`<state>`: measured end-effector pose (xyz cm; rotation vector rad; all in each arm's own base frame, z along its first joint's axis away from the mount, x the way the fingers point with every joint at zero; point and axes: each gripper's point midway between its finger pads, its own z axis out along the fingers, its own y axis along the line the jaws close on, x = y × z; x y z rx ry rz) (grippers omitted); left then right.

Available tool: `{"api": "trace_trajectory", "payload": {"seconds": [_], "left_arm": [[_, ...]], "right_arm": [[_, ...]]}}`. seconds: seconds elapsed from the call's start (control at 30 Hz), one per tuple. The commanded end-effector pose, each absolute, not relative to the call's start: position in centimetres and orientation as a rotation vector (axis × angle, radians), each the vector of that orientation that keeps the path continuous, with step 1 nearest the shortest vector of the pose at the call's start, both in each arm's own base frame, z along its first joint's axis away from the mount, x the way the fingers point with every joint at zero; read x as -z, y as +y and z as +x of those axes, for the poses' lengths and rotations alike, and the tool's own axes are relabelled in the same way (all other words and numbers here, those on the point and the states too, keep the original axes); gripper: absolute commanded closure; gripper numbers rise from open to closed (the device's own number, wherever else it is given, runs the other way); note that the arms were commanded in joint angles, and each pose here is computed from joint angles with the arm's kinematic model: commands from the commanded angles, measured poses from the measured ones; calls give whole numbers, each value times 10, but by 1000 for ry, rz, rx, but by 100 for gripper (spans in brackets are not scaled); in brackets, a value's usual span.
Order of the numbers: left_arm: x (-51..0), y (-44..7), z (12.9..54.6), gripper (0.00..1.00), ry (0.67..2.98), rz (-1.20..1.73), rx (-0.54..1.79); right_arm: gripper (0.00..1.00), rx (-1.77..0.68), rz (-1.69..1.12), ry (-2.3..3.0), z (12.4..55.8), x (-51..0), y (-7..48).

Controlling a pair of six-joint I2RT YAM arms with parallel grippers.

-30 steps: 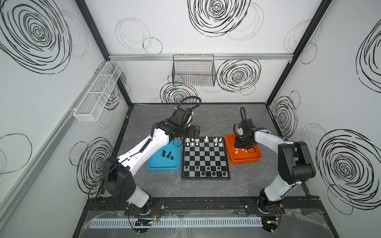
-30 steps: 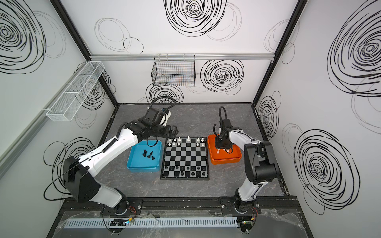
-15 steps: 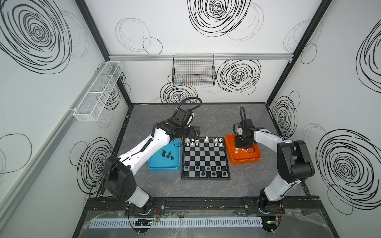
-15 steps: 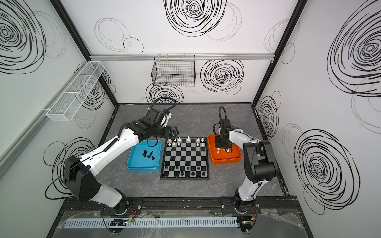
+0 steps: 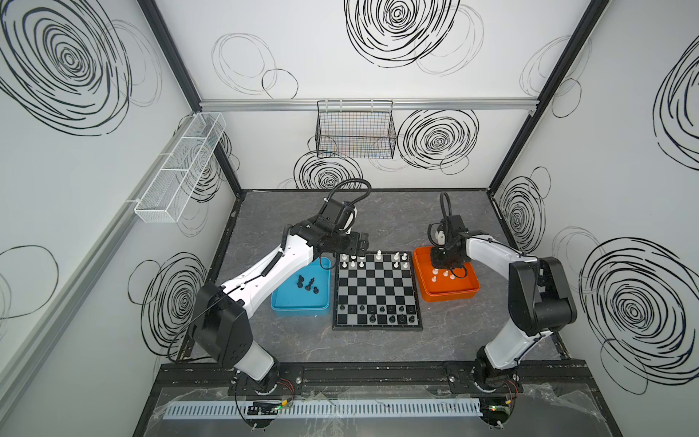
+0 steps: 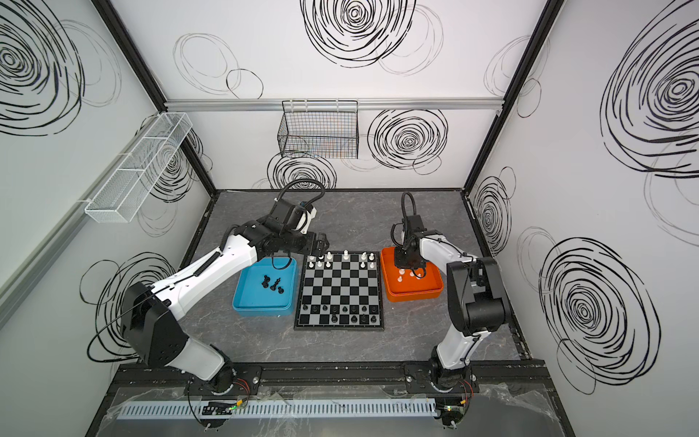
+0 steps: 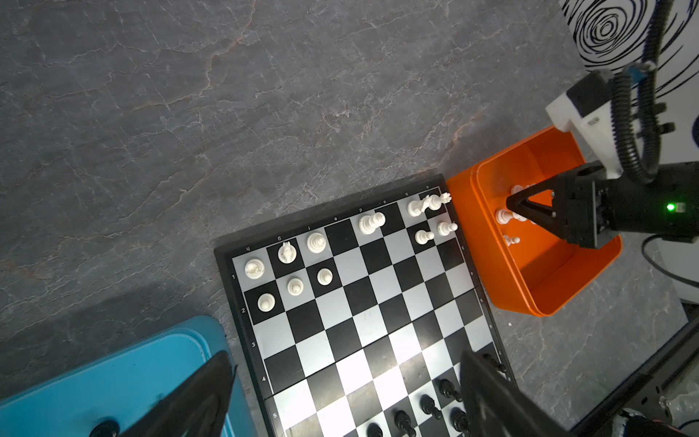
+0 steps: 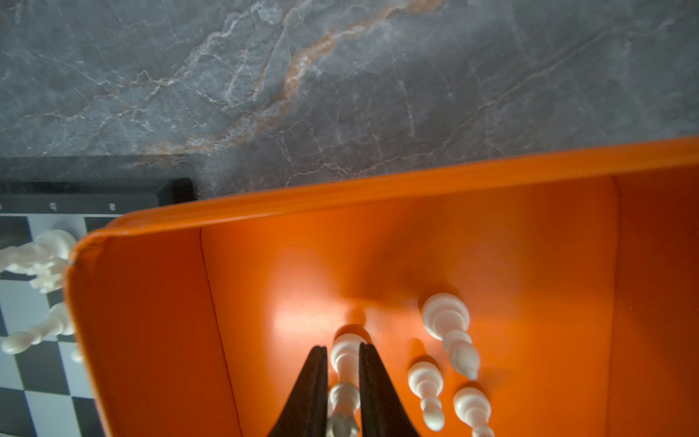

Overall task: Set up the chess pieces on the board
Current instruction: 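Close the right gripper on a white piece in the orange tray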

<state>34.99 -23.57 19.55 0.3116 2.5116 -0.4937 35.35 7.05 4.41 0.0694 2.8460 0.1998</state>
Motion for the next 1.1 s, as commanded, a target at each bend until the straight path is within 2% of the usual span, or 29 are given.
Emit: {"api": "trace_trajectory", "payload": {"seconds": [0.0,0.17,0.37,0.6,1.07], "left_arm": [[-198,-237,355,4,2489,295,514],[-197,-236,354,4,2489,295,511],[-195,-236,354,4,2492,291,516],[-192,-234,353,4,2500,289,512],[-191,-235,352,4,2501,288,517]], "right_arm": [[73,-167,49,2861,352,-47,69],[64,-167,47,2871,350,-46,70],[62,-156,51,2891,344,-42,68],[70,-175,52,2909,342,-36,70],[74,-171,49,2920,343,-36,70]]}}
